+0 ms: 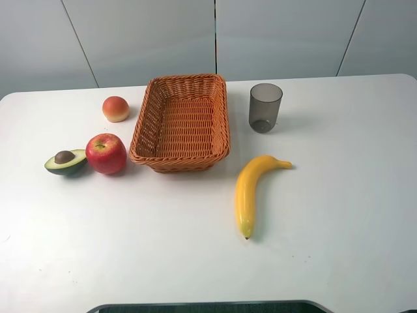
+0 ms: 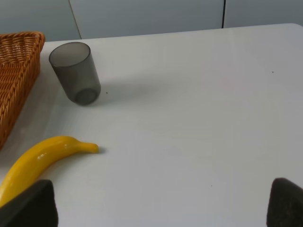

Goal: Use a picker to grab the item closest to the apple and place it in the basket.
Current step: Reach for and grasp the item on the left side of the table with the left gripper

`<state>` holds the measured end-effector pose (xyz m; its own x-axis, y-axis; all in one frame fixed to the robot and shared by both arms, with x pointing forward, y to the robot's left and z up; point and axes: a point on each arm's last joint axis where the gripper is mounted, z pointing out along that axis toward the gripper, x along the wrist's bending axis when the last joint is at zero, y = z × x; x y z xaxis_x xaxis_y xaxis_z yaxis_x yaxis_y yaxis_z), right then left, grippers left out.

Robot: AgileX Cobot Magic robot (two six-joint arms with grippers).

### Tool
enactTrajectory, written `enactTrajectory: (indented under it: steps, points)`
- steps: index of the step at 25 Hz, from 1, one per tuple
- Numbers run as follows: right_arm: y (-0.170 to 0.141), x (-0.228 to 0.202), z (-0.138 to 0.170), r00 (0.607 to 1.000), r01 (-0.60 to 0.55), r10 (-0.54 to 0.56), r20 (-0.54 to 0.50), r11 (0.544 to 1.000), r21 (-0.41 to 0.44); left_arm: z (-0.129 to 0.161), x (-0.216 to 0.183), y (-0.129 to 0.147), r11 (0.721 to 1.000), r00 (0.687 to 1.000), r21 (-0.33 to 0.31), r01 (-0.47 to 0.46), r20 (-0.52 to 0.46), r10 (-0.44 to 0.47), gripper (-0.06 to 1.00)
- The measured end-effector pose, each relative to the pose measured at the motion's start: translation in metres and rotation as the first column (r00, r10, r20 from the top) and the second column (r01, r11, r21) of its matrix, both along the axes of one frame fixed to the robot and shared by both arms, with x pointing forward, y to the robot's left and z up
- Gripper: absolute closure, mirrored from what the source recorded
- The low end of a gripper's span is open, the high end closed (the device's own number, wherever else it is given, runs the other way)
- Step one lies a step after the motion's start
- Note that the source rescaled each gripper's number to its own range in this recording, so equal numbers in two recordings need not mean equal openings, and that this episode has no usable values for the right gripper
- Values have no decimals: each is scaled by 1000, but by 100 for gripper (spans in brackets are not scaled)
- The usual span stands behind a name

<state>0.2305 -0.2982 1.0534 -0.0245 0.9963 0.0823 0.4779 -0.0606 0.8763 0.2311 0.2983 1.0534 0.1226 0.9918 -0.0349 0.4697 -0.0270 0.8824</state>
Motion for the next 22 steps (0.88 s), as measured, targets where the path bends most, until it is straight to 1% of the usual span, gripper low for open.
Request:
enactTrajectory:
  steps: [7, 13, 16, 18, 20, 22]
  points:
    - [0, 0, 0, 1000, 0, 0, 0, 1000, 0, 0, 0, 0, 1000, 1000, 1, -1, 0, 1, -6]
    - [0, 0, 0, 1000, 0, 0, 0, 1000, 0, 0, 2, 5, 998, 999, 53, -36, -2, 36, -6]
    - [0, 0, 0, 1000, 0, 0, 0, 1000, 0, 6, 15, 10, 990, 995, 124, -67, -65, 76, -6]
    - [0, 0, 0, 1000, 0, 0, 0, 1000, 0, 14, 32, 11, 982, 985, 173, -73, -141, 98, -6]
    - [0, 0, 0, 1000, 0, 0, 0, 1000, 0, 22, 53, 11, 977, 970, 204, -61, -220, 107, -6]
    - [0, 0, 0, 1000, 0, 0, 0, 1000, 0, 29, 80, 8, 972, 949, 233, -26, -299, 97, -6]
